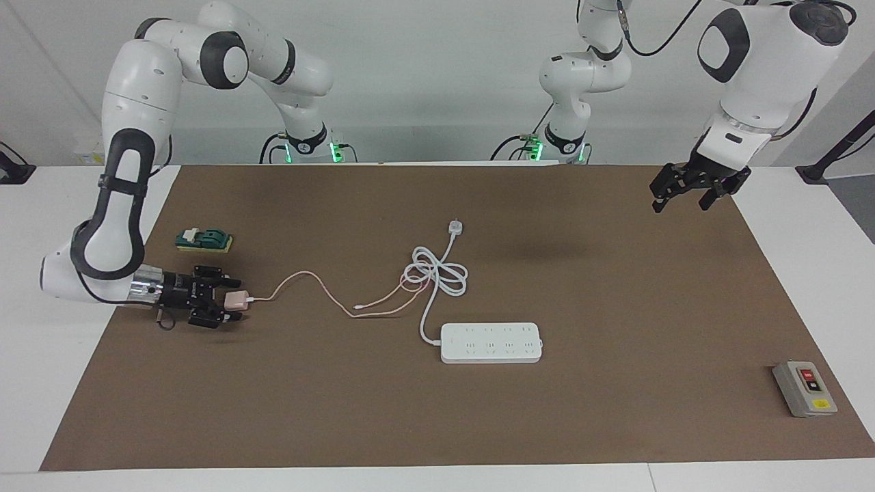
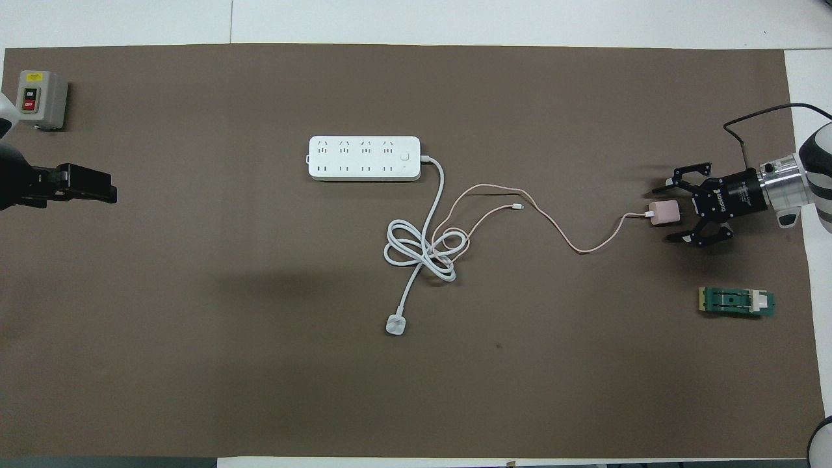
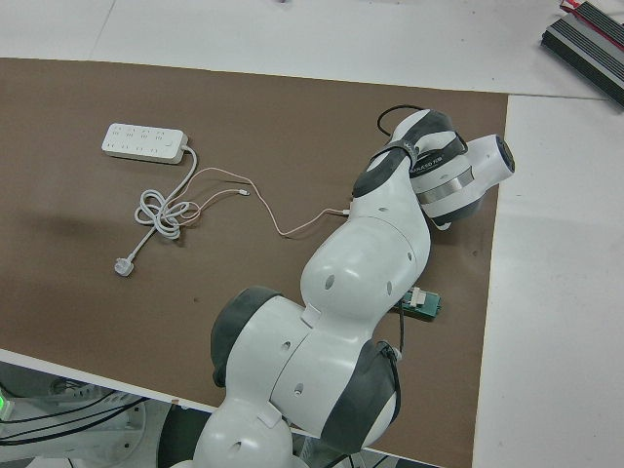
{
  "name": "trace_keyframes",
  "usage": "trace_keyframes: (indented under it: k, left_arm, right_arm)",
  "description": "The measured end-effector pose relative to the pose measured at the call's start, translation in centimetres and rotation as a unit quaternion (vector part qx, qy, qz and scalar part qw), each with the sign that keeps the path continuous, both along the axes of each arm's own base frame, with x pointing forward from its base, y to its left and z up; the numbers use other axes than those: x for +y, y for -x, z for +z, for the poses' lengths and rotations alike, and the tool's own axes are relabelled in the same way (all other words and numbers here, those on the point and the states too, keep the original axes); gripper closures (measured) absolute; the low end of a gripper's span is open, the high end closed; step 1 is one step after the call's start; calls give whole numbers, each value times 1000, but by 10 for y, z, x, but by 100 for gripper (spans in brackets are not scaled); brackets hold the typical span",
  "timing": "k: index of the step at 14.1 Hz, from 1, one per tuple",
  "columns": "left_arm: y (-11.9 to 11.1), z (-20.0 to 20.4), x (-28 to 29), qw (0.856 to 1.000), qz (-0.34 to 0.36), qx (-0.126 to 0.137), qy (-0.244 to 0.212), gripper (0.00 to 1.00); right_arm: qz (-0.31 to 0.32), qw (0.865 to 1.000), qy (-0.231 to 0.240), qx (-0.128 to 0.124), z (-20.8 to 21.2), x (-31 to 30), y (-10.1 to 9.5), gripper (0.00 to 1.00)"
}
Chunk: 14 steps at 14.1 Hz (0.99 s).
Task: Plug charger into power strip
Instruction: 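Move the right gripper over the pink charger and close on it, then lift the pink charger with the right gripper toward the power strip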
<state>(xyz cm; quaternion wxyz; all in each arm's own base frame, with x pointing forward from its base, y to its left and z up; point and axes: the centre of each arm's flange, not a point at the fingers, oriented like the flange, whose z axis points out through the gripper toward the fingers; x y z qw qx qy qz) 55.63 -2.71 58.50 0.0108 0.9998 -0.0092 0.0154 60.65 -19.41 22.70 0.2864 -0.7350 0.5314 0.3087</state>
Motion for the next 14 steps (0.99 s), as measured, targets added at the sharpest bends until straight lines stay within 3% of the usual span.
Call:
trace_keyframes:
  k: [5, 6, 8, 10, 14]
  left_arm:
    - [0, 0, 0, 1000, 0, 0, 0, 0]
    - [0, 0, 0, 1000, 0, 0, 0, 0]
    - [0, 0, 0, 1000, 0, 0, 0, 0]
    - [0, 0, 0, 1000, 0, 0, 0, 0]
    - [0, 0, 0, 1000, 0, 0, 0, 0]
  right_arm:
    - [2, 1000, -1, -5, 1, -3, 1, 4]
    - [2, 1000, -1, -5, 1, -6, 3, 10]
    - [6, 1000, -6, -7, 0, -12, 7, 35]
    - [7, 1000, -9, -9, 0, -15, 9, 49]
    - [10, 1000, -6, -11, 1, -13, 8, 49]
